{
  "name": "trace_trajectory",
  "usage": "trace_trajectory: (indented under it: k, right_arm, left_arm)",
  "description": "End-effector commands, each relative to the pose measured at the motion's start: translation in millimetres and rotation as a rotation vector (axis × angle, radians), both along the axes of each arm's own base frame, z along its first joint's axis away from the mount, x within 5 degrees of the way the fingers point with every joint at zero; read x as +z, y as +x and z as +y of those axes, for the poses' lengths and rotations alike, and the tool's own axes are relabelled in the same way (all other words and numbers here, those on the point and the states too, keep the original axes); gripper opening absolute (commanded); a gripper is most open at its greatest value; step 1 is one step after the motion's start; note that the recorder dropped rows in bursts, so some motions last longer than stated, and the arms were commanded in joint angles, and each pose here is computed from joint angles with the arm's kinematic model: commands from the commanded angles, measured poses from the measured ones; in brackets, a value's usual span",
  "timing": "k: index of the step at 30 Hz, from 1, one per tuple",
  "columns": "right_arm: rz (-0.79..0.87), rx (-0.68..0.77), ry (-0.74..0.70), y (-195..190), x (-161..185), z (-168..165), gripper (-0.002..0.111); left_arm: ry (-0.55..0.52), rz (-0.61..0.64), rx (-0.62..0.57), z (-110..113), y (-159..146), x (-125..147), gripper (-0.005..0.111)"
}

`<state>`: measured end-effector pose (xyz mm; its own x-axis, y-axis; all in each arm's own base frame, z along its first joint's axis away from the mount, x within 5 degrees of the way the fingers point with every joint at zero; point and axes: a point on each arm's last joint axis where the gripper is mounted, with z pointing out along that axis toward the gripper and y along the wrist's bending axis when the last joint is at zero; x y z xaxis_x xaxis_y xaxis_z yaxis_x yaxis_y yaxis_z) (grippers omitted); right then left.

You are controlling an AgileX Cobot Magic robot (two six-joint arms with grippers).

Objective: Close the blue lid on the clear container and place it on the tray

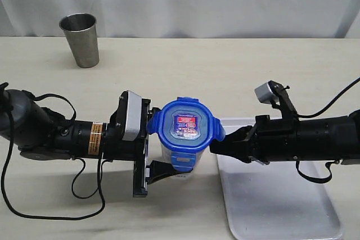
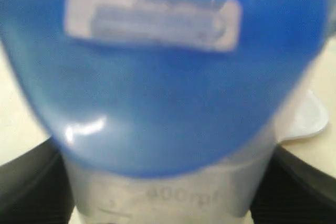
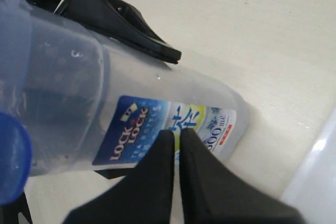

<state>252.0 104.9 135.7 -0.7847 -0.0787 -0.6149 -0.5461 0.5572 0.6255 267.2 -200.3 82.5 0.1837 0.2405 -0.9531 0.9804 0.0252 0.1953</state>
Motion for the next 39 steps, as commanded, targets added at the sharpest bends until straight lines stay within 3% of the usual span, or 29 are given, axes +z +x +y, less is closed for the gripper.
trace_trajectory:
  k: [1, 5, 8, 16, 18, 22, 24, 26, 32, 37, 39]
  right_arm:
    - [-0.02, 0.0, -0.004, 2.3, 2.0, -0.5, 0.004]
    - [-0.021, -0.004, -0.004, 3.0, 2.2, -1.4, 0.004]
    - [-0.044, -0.019, -0.03, 10.4, 4.4, -2.4, 0.004]
    - [-0.168, -0.13, -0.193, 46.5, 26.4, -10.0, 0.005]
    - [-0.173, -0.157, -0.199, 51.4, 37.9, -10.9, 0.009]
    - [-0.153, -0.212, -0.23, 63.3, 62.4, -13.8, 0.031]
    - [-0.139, -0.204, -0.228, 68.5, 75.9, -12.5, 0.045]
    - [-0.145, -0.152, -0.191, 72.7, 95.5, -7.3, 0.05]
    - [-0.168, 0.022, -0.022, 76.7, 152.3, 19.6, 0.049]
    - [-0.251, 0.166, -0.118, 68.3, 165.5, 54.8, 0.052]
    - [-0.229, 0.122, -0.154, 68.9, 161.4, 63.8, 0.055]
  left_arm:
    - [-0.015, 0.037, 0.015, -0.9, 1.1, 2.1, 0.018]
    - [-0.001, 0.114, 0.093, 1.7, 7.0, 0.0, 0.0]
    - [-0.02, 0.186, 0.148, 6.7, 12.2, 0.7, 0.0]
    - [-0.03, 0.182, 0.228, 28.9, 26.7, 1.0, 0.0]
    - [-0.034, 0.182, 0.25, 33.7, 30.0, 1.1, 0.0]
    - [-0.04, 0.183, 0.285, 41.9, 34.9, 1.3, 0.0]
    - [-0.041, 0.183, 0.294, 44.4, 36.3, 1.4, 0.0]
    - [-0.039, 0.183, 0.295, 44.5, 36.4, 1.2, 0.0]
    - [-0.037, 0.183, 0.295, 44.5, 36.4, 1.0, 0.0]
    - [-0.037, 0.183, 0.295, 44.5, 36.4, 1.0, 0.0]
    - [-0.036, 0.183, 0.293, 44.5, 36.3, 1.0, 0.0]
